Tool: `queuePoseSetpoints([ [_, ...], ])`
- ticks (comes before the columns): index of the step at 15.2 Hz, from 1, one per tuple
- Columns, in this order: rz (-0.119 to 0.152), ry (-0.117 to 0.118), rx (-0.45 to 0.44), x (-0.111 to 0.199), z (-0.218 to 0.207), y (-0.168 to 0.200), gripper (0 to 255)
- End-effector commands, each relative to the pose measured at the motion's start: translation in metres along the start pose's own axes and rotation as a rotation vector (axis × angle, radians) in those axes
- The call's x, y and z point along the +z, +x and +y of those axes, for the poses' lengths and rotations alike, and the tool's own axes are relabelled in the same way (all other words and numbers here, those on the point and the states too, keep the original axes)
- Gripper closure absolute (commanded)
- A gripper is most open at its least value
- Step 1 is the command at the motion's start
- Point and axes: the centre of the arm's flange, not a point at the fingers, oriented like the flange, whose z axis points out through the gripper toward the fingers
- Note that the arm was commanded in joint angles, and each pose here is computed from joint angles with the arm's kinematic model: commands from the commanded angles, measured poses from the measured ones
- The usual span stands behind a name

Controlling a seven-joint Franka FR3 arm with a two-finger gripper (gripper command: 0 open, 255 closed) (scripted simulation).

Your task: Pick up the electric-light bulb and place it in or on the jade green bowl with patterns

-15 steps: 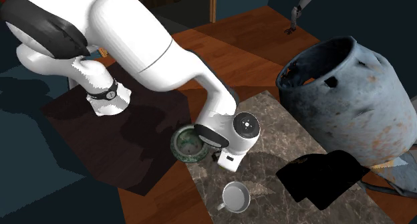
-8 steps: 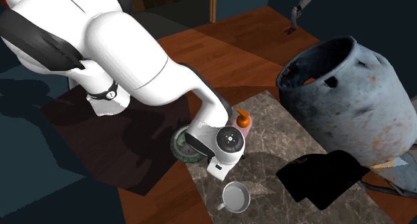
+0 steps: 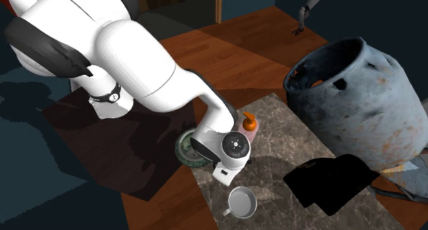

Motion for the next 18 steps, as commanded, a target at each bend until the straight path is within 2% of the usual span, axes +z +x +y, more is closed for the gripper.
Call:
queuePoseSetpoints([
  [1, 0.0, 0.0, 0.0, 0.0, 0.0, 0.0, 0],
  [2, 0.0, 0.0, 0.0, 0.0, 0.0, 0.0, 255],
  [11, 0.0, 0.0, 0.0, 0.0, 0.0, 0.0, 255],
  [18, 0.0, 0.0, 0.0, -0.037, -0.003, -0.003, 255],
])
